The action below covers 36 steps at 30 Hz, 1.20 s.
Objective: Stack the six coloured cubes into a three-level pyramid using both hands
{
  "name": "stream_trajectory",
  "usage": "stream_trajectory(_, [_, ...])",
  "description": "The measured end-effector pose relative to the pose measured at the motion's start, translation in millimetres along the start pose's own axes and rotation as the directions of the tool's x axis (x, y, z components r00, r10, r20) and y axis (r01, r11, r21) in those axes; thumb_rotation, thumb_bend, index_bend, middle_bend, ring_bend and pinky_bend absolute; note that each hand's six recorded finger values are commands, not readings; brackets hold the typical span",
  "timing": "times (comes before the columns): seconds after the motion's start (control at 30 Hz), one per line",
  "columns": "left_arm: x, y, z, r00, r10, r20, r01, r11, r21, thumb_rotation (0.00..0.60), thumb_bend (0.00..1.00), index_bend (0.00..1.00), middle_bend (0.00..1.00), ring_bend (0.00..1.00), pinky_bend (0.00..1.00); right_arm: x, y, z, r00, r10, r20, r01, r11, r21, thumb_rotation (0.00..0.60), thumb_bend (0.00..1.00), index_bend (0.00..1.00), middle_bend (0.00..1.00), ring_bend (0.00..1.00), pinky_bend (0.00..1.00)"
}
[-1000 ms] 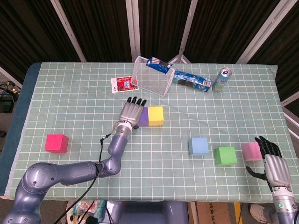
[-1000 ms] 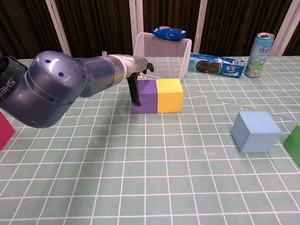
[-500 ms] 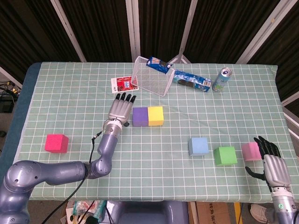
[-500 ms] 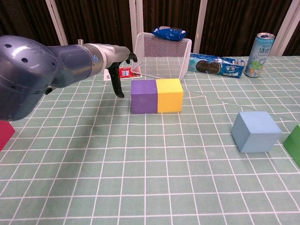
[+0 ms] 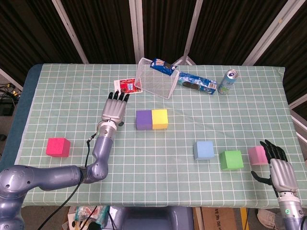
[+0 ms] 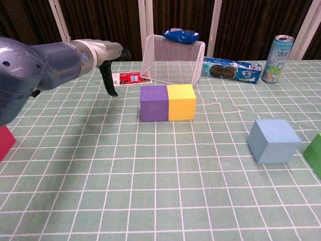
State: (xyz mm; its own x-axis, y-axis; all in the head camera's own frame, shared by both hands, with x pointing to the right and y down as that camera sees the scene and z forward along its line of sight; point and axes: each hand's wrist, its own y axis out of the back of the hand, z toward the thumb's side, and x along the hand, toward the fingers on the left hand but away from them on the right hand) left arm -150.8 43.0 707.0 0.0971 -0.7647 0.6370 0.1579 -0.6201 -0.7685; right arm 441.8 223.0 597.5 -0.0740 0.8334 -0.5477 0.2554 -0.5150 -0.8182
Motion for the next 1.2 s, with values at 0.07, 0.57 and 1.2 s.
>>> stream_trajectory(0.07, [2,-1,-1,1.0,0.002,-0.006,-0.002,1.0,0.001,0.6,0.29,0.0,0.05,0.0,0.07,0,0,0,1.0,0.001,0.0,-0.001,1.0,-0.002,0.6,0.24,0.0,0.0,0.0,0.0])
stream_trajectory(0.57, [21,-19,9,0.999,0.001,-0.048,0.0,1.0,0.018,0.6,0.4,0.0,0.05,0.0,0.07,-2,-1,-2,1.0,0.013,0.01,-0.012,1.0,-0.028,0.6,0.24,0.0,0.0,0.0,0.0])
stream_trajectory(1.2, [38,-32,38,0.998,0.033,-0.05,-0.032,0.999,0.02,0.6,0.4,0.0,0.05,0.0,0.07,-1,1,-5,1.0,0.009,0.017,-0.008,0.999,-0.037,0.6,0.24,0.0,0.0,0.0,0.0])
